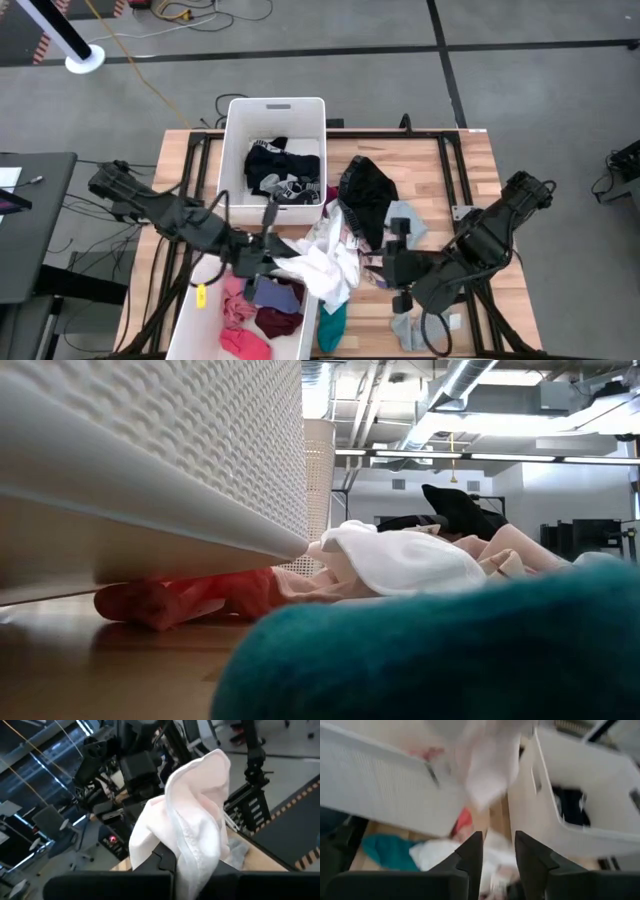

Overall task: Sort clothes
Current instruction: Put the white underwear into the bottom white laundry bin

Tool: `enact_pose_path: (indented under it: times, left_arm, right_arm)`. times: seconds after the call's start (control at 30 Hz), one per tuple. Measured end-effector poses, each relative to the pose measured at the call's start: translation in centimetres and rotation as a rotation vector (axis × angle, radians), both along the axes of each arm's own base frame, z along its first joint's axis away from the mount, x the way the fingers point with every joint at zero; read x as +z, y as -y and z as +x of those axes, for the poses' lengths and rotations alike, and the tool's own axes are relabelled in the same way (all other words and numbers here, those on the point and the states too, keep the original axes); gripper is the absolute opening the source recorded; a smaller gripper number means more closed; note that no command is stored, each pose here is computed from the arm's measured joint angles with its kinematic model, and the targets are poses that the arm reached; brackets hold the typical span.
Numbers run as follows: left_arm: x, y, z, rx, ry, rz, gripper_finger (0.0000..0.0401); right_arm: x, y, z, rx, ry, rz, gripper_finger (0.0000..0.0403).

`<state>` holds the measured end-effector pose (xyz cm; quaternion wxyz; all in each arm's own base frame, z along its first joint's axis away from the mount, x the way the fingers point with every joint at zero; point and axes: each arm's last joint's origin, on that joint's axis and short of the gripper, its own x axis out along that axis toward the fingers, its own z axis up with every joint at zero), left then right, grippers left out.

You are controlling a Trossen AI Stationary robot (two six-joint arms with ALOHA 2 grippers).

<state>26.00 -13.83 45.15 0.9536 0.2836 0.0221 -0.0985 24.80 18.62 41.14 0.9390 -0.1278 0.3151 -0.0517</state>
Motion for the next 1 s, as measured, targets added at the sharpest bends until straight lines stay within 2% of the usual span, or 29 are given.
enact_pose_path:
  times: [0.17, 0.33, 0.7, 1.0]
  left_arm:
    - [1.5, 1.0, -1.9, 0.056, -0.035, 0.036, 0.0000]
    - [2.0, 1.7, -3.6, 0.083, -0.112, 0.038, 0.0000]
    - [-0.2, 3.3, -6.6, 0.068, -0.374, -0.025, 0.0000]
    - [-0.4, 4.9, -8.4, 0.002, -0.412, -0.048, 0.0000]
  right_arm:
    - [-1.4, -0.4, -1.5, -0.065, -0.089, 0.024, 0.0136]
    - [-3.5, -1.2, -2.9, -0.105, -0.158, 0.021, 0.0136]
    - [-7.2, -3.0, -4.9, -0.144, -0.211, 0.034, 0.0136]
    - [-8.7, -3.5, -5.9, -0.190, -0.223, 0.057, 0.0136]
